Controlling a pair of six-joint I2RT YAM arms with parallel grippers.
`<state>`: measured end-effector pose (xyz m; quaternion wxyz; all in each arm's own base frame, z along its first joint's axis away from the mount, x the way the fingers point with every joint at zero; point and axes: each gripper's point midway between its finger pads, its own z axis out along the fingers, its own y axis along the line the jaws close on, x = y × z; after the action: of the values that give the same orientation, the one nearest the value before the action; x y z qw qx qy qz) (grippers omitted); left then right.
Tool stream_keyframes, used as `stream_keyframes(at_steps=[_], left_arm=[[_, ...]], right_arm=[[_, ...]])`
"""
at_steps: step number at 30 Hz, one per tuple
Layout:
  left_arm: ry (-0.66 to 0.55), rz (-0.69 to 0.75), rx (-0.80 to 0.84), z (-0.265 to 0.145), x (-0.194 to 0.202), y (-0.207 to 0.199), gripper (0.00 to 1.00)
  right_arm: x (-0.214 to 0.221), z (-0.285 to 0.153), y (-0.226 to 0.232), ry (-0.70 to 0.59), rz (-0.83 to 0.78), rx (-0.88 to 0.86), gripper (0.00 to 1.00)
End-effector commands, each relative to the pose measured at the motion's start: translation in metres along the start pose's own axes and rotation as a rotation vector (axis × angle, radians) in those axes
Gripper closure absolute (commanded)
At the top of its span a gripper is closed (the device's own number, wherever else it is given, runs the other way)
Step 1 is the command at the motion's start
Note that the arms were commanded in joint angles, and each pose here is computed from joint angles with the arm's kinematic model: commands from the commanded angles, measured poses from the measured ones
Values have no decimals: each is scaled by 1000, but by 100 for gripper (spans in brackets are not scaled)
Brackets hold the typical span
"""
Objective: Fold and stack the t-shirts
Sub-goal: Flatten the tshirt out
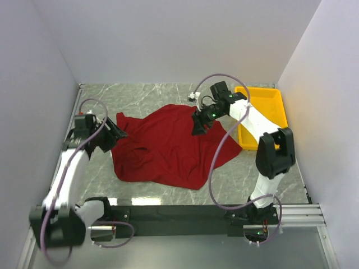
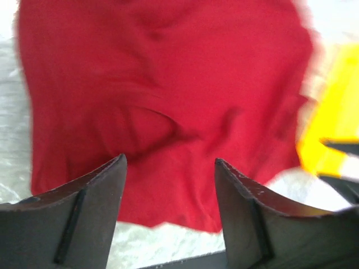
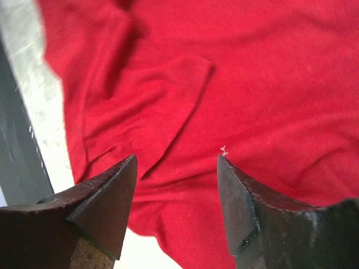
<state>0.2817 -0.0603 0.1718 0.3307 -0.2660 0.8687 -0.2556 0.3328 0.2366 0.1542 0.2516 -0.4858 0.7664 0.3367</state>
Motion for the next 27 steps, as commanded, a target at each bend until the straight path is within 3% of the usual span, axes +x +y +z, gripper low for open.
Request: stream_keyframes(at_steps=[1, 7, 13, 22, 27], left_arm=[[-47, -116, -113, 32, -26, 16, 32], [-35, -288, -243, 54, -14, 46, 37], [-40, -406, -438, 62, -3, 84, 37], [-123, -297, -578, 77, -43, 102, 39], [-63, -262, -617, 93, -44, 108, 47]], right_arm=[[-23, 6, -32, -40, 155, 120, 35], [-19, 5, -73, -36, 238, 252, 37], [-12, 4, -80, -39, 283, 258, 38], [-7, 5, -84, -38, 312, 264, 38], [-5, -2, -91, -46, 328, 284, 39]])
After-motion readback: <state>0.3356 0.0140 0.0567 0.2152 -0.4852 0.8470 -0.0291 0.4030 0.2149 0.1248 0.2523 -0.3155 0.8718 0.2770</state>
